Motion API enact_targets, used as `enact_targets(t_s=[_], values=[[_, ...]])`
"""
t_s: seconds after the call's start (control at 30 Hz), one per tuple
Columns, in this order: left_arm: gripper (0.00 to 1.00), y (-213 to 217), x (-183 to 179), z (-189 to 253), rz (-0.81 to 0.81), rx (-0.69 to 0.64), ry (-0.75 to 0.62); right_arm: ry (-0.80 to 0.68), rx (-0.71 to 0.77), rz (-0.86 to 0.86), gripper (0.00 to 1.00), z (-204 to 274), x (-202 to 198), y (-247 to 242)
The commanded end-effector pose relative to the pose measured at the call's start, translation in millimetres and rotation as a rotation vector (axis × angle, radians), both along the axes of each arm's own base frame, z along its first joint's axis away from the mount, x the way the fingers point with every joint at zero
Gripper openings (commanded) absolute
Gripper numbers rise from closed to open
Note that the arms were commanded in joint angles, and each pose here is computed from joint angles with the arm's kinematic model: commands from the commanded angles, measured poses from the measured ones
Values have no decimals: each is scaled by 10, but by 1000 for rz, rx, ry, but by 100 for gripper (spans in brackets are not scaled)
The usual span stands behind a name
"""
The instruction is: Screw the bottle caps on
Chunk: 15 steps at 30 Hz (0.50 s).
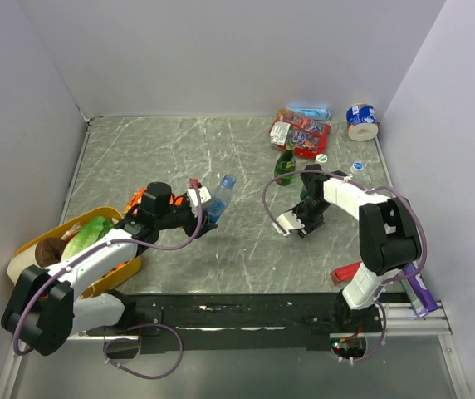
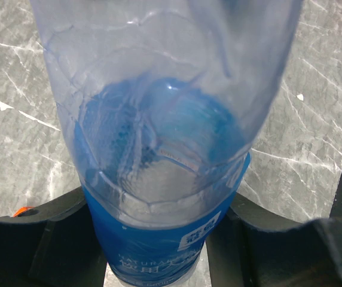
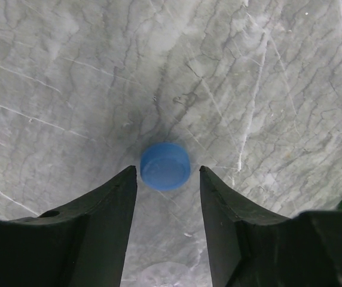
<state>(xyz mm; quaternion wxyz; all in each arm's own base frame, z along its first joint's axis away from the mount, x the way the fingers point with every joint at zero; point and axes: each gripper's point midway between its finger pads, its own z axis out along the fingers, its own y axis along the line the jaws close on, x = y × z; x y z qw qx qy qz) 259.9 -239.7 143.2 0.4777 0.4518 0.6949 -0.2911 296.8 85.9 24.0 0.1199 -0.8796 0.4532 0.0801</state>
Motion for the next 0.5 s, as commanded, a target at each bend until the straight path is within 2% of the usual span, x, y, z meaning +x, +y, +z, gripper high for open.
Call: enact_targets(t_s=[0.0, 0.47], values=[[1, -38, 88, 115, 6, -23, -23, -17, -3, -13, 51, 15, 90, -5], [1, -32, 101, 76, 13, -23, -20, 8, -10, -43, 49, -29, 60, -29]])
